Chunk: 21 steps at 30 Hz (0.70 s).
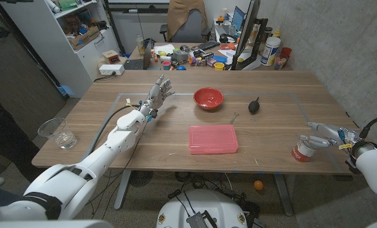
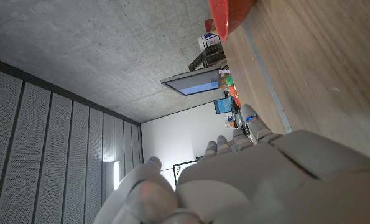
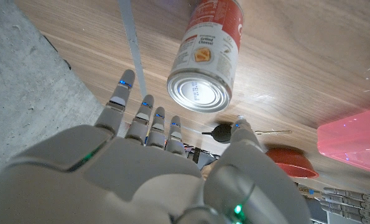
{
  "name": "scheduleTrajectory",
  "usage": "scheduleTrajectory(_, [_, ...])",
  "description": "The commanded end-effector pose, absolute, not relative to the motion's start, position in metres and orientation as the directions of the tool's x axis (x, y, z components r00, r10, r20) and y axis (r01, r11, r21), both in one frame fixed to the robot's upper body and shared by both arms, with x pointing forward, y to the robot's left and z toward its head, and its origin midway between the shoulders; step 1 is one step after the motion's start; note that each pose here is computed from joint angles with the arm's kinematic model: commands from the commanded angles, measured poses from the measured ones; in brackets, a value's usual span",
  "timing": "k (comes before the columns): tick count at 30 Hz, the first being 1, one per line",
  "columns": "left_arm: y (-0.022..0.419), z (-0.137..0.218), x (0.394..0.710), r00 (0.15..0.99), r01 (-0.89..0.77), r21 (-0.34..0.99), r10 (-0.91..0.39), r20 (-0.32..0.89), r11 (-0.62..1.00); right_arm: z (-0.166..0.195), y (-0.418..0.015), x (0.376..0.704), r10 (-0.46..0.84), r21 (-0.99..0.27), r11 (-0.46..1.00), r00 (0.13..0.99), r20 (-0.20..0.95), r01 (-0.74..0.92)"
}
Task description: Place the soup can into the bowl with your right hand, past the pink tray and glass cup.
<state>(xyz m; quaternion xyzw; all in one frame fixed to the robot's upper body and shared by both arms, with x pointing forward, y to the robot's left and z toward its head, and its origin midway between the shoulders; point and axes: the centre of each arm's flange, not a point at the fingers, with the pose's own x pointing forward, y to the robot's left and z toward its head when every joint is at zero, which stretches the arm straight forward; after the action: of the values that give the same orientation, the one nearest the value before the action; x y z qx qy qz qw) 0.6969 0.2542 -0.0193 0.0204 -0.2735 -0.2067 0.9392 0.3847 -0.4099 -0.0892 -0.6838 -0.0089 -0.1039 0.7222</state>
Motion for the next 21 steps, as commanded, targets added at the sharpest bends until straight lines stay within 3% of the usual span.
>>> scheduleTrajectory(1, [0.2521,-0.0179,0.7025,0.763,0.385,0.147,-0.404,0.504,0.911,-0.0949,-0.4097,0.3906,-0.188,-0.996,0.027,0.979,0.084,0.09])
scheduleTrajectory(21, [0.2538,-0.0179,0.7034,0.763,0.38,0.143,-0.397,0.509,0.914,-0.0917,-0.4096,0.399,-0.234,-1.0,0.029,0.972,0.002,0.009])
